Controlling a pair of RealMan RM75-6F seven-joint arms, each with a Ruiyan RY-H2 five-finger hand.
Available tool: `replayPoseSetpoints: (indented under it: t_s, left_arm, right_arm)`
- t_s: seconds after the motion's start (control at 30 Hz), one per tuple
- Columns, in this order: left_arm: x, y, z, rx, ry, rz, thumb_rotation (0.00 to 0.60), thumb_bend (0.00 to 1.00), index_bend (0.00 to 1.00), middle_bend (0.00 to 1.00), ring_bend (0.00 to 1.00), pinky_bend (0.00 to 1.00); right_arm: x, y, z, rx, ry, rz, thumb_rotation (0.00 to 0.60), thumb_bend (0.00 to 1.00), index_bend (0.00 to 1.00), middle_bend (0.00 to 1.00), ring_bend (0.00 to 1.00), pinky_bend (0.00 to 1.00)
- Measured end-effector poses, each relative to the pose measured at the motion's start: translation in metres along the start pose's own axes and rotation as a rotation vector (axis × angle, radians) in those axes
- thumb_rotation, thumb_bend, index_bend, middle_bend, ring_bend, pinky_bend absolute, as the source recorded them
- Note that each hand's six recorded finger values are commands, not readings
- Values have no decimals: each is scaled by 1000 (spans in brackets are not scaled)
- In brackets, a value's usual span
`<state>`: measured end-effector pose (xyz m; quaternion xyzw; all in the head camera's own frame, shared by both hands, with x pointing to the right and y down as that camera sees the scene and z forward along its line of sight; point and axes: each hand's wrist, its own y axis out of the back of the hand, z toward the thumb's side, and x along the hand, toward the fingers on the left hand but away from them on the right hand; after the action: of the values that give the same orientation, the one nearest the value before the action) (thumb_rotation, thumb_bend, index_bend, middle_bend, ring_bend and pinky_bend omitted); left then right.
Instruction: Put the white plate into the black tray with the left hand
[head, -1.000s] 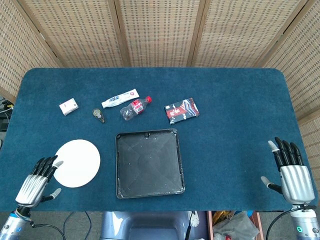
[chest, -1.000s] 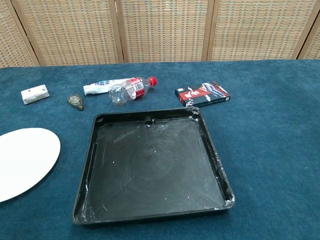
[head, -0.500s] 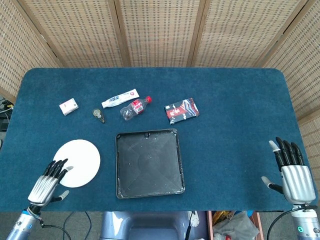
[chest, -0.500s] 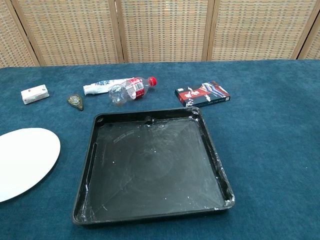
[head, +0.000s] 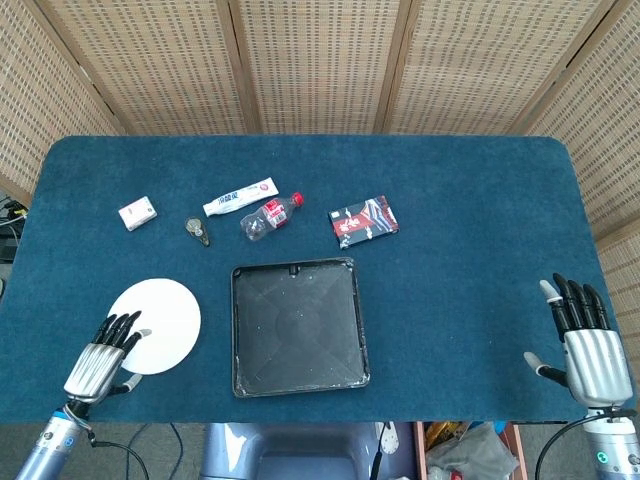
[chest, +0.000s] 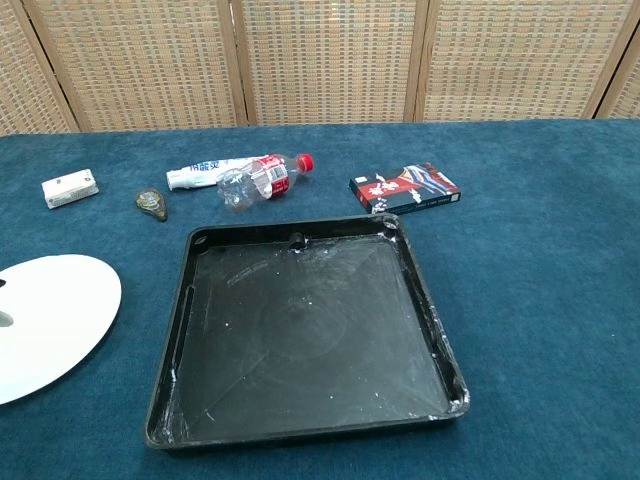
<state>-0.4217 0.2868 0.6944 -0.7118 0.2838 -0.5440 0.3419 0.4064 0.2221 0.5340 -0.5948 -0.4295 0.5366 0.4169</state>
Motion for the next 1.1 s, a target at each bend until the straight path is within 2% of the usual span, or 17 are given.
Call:
replayPoseSetpoints:
  t_s: [0.43,0.53,0.67,0.9,1.1]
  left_arm:
    - [12,5,-2,-13,12,24,600,407,293,0,0,0]
    - [16,5,-2,-9,13,22,600,426,329,0,0,0]
    - [23,8,-2,-25,13,38,600,471,425,0,0,0]
    - [37,29,-3,-109,12,144,600,508,649,0,0,0]
    - [55,57,-9,-186,28,261,600,539,778,0,0,0]
  right_arm:
    - [0,-2,0,1,0,7,600,0,0,0,0,0]
    - [0,-3,0,1,1,11,600,0,0,0,0,0]
    - [0,-3,0,-2,-1,12,600,0,0,0,0,0]
    - [0,-4,1,-6,4,19,600,0,0,0,0,0]
    - [-1,-7,2,-3,10,24,600,0,0,0,0,0]
